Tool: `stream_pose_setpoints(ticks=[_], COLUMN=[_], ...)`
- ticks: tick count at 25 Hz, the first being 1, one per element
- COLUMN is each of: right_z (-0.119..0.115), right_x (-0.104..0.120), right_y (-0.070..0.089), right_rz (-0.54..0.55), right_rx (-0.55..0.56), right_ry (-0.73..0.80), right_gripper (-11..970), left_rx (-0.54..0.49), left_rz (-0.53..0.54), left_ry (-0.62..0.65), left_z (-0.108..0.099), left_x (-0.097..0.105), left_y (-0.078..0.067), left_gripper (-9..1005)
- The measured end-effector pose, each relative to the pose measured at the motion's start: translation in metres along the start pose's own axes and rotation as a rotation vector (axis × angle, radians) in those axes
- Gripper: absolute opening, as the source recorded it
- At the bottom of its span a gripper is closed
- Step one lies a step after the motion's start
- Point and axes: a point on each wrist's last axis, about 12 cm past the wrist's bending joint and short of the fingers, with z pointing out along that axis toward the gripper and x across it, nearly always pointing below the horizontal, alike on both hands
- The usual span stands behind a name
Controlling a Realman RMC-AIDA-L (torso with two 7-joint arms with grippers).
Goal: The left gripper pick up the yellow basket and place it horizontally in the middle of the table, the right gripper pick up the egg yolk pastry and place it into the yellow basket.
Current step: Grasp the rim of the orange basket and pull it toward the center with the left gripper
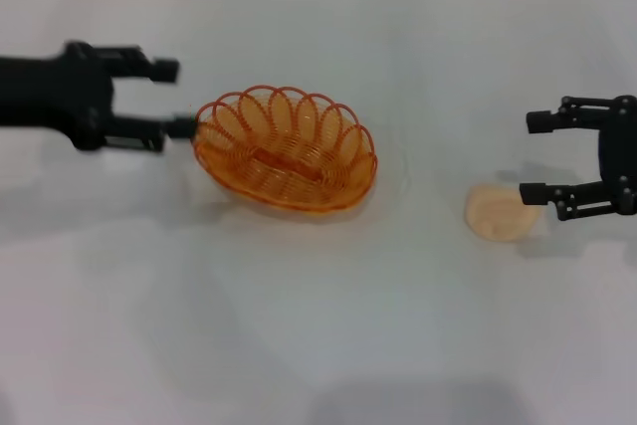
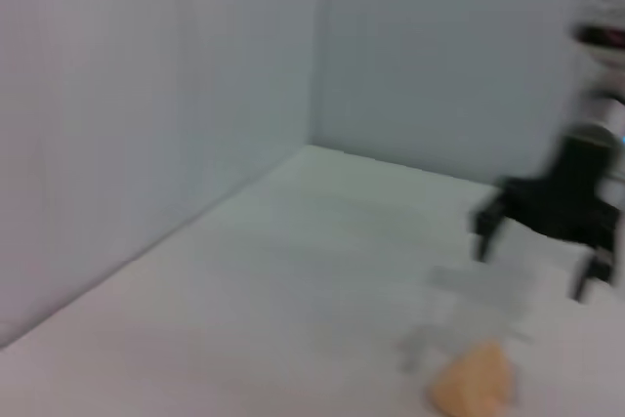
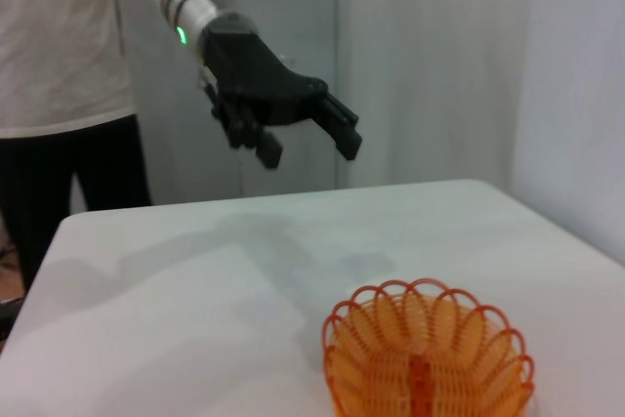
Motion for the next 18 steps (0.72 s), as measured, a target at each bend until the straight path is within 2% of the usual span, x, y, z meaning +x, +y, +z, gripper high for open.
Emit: stream_pose_setpoints(ticks=[4,9,14,15,18], right_z=[-0.005,-0.002,0.004,0.006,0.009], right_x=[0.003,0.004,0.005,0.006,0.006], right_y=[0.004,0.007,0.010,0.011,0.012], right_rz=[-0.008,-0.018,-0.045,-0.049,-0.053], right_rx=[0.020,0.009,-0.002,-0.005,-0.012], right_ry=[-0.004,-0.010,-0.017,-0.019,-0.024], right_gripper=[824,821,818,818,816], left_rx=[-0.080,-0.158,-0.211,-0.269,-0.340], left_rz=[-0.177,-0.366,-0.472,-0.518,-0.553], left_ry=[0.048,0.188,0.278,0.336,0.400], left_z=[-0.012,-0.012,-0.005,-0.002,0.003], left_x=[-0.009,-0.017,-0.027,-0.032,-0.035], left_y=[0.002,0.010,0.019,0.027,0.035], left_gripper=[801,801,801,801,801])
